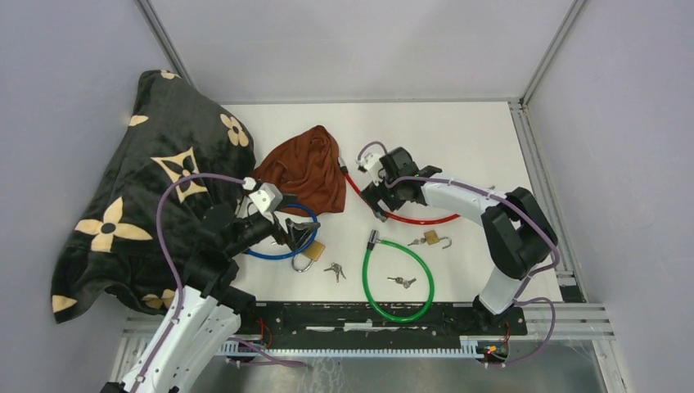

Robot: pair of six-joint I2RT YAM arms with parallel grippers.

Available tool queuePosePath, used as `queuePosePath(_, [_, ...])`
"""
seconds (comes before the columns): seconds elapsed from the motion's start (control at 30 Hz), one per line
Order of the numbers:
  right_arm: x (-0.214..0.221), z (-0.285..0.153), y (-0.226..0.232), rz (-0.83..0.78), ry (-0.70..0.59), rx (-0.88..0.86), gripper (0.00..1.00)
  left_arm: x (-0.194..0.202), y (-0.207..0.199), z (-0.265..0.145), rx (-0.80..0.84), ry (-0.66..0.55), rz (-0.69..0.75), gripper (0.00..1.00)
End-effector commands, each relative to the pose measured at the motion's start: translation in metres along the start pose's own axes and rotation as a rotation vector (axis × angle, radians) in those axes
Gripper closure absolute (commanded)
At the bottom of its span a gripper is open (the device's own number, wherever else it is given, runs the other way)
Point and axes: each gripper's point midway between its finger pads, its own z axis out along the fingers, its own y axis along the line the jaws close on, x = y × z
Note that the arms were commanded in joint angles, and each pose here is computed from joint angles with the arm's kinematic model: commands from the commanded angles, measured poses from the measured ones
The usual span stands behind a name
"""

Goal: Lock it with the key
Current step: Pick up the lock from the center of the board.

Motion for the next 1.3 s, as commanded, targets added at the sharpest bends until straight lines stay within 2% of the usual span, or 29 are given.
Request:
queuePosePath(0.0, [0.065,0.000,0.016,-0.085,0.220,-0.057,0.08,0.001,-0.007,0.013,0.103,0.000,0.052,0.01])
queuePosePath(0.1, [0.076,0.005,0.013,-0.103,0.258,-0.060,0.15,0.012,-0.004,0.018,0.120,0.031,0.088,0.01])
queuePosePath(0.2, [0.089,0.013,0.013,-0.122,0.300,-0.082,0.28,0.018,-0.004,0.021,0.142,0.051,0.112,0.01])
queuePosePath(0.37, [0.094,0.022,0.010,-0.171,0.324,-0.102,0.71,0.027,-0.005,0.028,0.194,0.084,0.166,0.02])
queuePosePath(0.5, [0.078,0.021,0.004,-0.232,0.281,-0.097,0.98,0.043,0.003,0.038,0.228,0.127,0.259,0.04])
queuePosePath(0.63, [0.057,0.011,0.011,-0.295,0.194,-0.146,1.00,0.063,0.008,0.056,0.298,0.175,0.438,0.07])
queuePosePath(0.77, [0.037,-0.012,0.035,-0.311,0.072,-0.263,1.00,0.084,0.009,0.085,0.400,0.214,0.834,0.05])
queuePosePath(0.87, [0.025,-0.030,0.046,-0.297,-0.005,-0.305,1.00,0.082,0.002,0.117,0.432,0.156,1.109,0.04])
queuePosePath(0.97, [0.018,-0.044,0.059,-0.272,-0.057,-0.361,1.00,0.070,-0.006,0.149,0.406,0.038,1.278,0.02])
queuePosePath(1.07, [0.021,-0.051,0.065,-0.250,-0.068,-0.379,1.00,0.069,-0.008,0.169,0.395,-0.027,1.350,0.01])
queuePosePath(1.27, [0.006,-0.082,0.082,-0.277,-0.190,-0.453,1.00,0.085,0.000,0.191,0.406,0.037,1.313,0.08])
